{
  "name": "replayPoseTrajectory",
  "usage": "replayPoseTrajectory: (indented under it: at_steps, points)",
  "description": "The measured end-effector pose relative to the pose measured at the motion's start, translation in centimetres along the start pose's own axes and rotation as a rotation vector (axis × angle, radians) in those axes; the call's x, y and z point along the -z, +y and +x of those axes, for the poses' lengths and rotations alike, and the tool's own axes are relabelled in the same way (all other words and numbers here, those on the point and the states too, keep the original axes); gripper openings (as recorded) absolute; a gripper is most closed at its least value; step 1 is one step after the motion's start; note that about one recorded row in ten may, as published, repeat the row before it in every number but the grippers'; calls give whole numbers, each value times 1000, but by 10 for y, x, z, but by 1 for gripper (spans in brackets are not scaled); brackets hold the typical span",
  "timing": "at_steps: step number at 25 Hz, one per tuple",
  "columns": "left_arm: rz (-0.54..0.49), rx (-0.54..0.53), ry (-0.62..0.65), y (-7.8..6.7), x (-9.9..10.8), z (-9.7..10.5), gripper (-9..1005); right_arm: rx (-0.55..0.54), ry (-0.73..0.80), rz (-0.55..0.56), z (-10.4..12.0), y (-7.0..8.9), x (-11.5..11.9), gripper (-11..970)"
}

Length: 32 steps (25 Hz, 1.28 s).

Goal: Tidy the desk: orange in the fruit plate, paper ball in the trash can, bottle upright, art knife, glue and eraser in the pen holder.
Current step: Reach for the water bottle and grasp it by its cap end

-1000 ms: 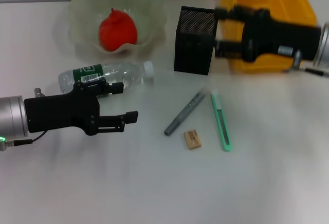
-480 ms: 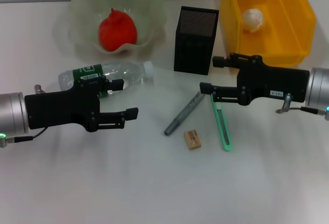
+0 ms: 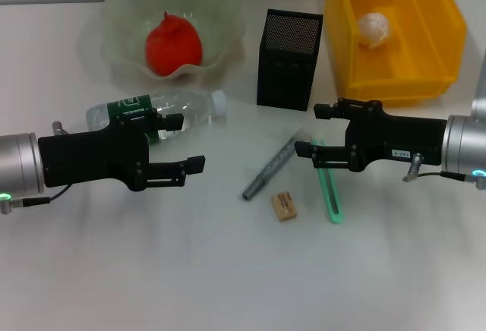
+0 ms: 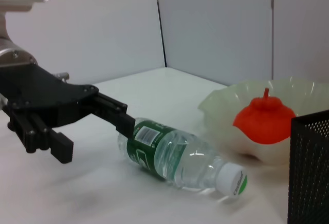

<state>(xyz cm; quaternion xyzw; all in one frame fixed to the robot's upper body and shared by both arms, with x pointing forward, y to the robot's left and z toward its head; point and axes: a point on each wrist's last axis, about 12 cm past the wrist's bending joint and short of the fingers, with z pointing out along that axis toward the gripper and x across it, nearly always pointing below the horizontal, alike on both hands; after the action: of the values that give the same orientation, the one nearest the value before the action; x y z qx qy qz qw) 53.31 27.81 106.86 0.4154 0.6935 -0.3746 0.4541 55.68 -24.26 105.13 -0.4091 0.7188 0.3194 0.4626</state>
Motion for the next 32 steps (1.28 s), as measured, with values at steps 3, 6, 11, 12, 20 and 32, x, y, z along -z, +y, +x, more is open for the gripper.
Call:
replayPoseTrajectory:
  at_steps: [3,6,11,12,20,32]
  points:
    - [-1,-3,1,0,0,0,841,-3,1,-1,0,0,-1,795]
    - [0,-6,0,1,0,-1,840,-6,1,-1,0,0,-1,795]
    - [2,-12,-81,5,-2,-19,840,-8,2,9,1,-1,0,795]
    - [-6,-10,-136,9,-4,-32,840,-10,2,12,1,-1,0,795]
    - [-1,-24,-93,31,-30,-83,840,-16,1,8,1,0,-1,795]
    - [-86,-83,276,54,-55,-146,840,-32,-3,15,1,-1,-1,795]
